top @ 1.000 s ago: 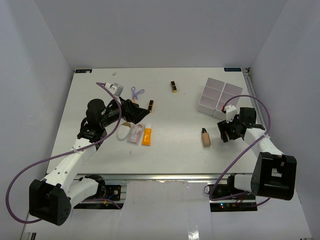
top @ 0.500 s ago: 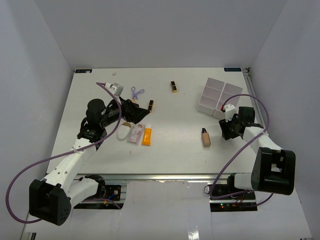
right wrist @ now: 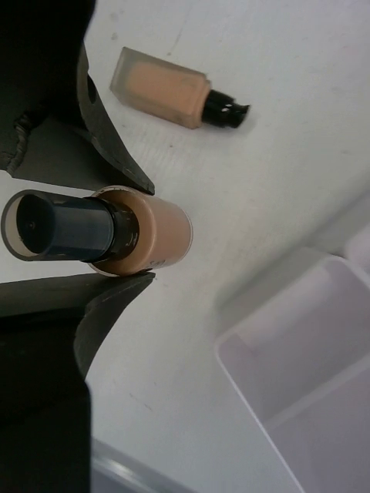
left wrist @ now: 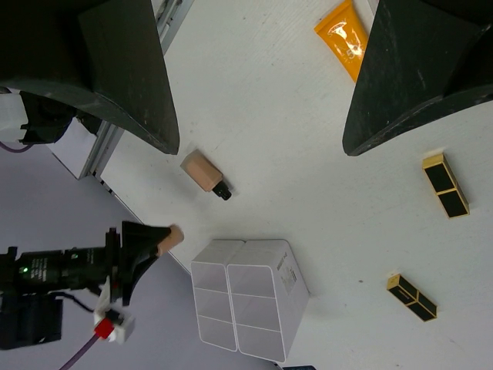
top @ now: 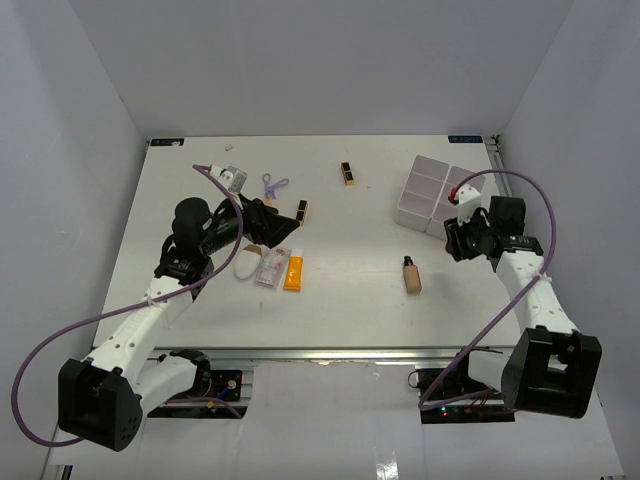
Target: Organize the makeup
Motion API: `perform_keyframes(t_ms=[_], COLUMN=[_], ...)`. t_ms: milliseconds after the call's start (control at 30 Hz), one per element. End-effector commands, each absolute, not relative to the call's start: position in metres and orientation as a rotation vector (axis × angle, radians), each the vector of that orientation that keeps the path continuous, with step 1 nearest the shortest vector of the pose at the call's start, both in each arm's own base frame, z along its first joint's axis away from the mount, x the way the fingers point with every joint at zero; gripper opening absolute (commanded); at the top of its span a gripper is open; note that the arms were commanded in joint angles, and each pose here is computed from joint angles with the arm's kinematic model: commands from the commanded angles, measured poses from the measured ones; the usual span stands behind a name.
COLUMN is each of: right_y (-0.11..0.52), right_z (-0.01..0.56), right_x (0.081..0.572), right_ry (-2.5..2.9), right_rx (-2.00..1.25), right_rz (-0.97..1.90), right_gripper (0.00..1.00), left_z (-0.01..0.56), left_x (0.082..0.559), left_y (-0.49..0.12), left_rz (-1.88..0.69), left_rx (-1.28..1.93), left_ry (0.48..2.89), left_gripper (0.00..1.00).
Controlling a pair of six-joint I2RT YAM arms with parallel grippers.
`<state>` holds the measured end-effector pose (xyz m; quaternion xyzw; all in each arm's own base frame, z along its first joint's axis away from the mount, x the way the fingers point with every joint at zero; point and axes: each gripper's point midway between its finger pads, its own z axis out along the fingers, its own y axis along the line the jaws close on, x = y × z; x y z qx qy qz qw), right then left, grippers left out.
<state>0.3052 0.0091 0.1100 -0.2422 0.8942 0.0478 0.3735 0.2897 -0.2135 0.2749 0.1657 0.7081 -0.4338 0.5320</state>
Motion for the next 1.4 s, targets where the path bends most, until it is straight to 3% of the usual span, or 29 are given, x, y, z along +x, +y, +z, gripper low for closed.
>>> perform_keyframes(t_ms=[0, 167, 567, 1367], right_y=[0.018, 0.014, -0.019, -0.032], right_z=[0.197, 0.235, 0.241, 0.214], right_x=[0.34, 0.378, 0.464, 0.513], right_ry=[2.089, 2.025, 1.961, 1.968], right_rx=[-0.571, -0.387, -0.054, 0.08], right_rz=[0.127, 0.14, 0.05, 0.02], right_gripper=[0.16, 0.15, 0.15, 0.21], left_z=[0.283, 0.28, 0.274, 0.27], left_x=[0.283, 0.285, 0.289, 0.291], left_y=[-0.216, -0.216, -0.216, -0.216], left_rz=[-1.05, -1.046, -1.032, -1.025], left_rx=[0.427, 0.426, 0.42, 0.421], left_ry=[1.659, 1.667, 1.688, 1.698], left_gripper=[0.98, 0.98, 0.98, 0.98])
